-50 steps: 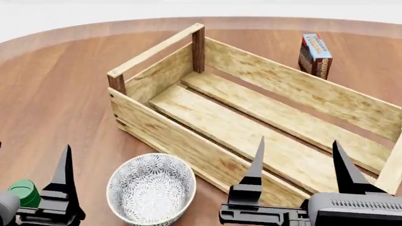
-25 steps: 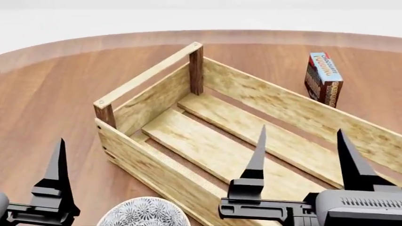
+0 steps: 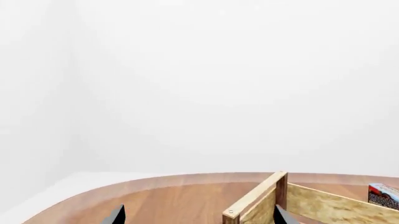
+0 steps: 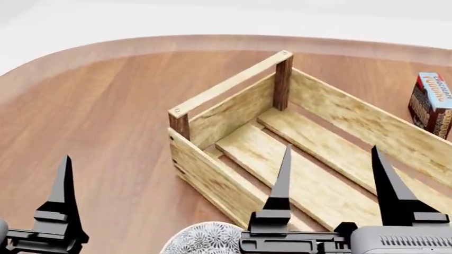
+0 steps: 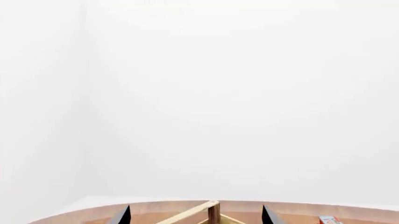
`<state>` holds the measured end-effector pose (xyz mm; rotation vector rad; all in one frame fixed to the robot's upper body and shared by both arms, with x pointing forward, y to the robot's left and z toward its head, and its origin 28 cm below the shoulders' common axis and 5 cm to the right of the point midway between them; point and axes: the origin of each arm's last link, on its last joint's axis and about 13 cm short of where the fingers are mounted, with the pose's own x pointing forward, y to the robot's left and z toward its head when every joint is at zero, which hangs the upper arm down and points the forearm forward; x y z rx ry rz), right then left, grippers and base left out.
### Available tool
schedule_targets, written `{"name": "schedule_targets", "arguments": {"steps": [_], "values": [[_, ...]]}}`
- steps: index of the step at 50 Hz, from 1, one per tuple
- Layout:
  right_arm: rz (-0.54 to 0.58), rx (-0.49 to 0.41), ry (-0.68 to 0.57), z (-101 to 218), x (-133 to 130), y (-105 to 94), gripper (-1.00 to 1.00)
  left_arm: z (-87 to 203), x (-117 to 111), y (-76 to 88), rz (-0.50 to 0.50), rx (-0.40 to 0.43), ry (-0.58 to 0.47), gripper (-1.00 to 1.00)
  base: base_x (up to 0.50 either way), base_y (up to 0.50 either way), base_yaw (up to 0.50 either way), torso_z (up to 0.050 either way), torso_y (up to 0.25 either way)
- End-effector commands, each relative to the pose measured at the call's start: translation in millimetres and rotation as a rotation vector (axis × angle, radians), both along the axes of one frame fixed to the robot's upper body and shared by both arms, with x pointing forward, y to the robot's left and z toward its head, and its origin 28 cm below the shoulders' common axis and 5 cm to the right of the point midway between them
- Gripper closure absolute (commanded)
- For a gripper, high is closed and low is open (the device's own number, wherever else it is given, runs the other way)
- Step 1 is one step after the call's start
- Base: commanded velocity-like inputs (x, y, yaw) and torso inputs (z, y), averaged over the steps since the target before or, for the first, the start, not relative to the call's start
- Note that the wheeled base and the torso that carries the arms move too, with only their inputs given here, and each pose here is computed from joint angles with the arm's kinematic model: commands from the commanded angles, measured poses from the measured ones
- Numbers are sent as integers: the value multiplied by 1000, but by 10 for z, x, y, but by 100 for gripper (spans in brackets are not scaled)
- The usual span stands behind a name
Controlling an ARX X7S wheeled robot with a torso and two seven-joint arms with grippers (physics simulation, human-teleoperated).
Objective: Pick up the salad dressing and put it in the tray.
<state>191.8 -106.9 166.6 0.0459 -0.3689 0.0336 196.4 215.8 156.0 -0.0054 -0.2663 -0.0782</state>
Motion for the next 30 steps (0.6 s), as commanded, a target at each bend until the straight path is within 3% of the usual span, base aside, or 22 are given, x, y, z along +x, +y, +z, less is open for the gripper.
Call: {"name": "schedule_targets", "arguments": {"steps": [1,30], "values": [[22,-3,-2,-8,-12,7,-100,0,0,5,3,-1,-3,-100,0,0,500,0,0],[53,-32,20,-57,-6,27,-100,-1,-11,16,4,2,-7,-100,0,0,500,0,0]]}}
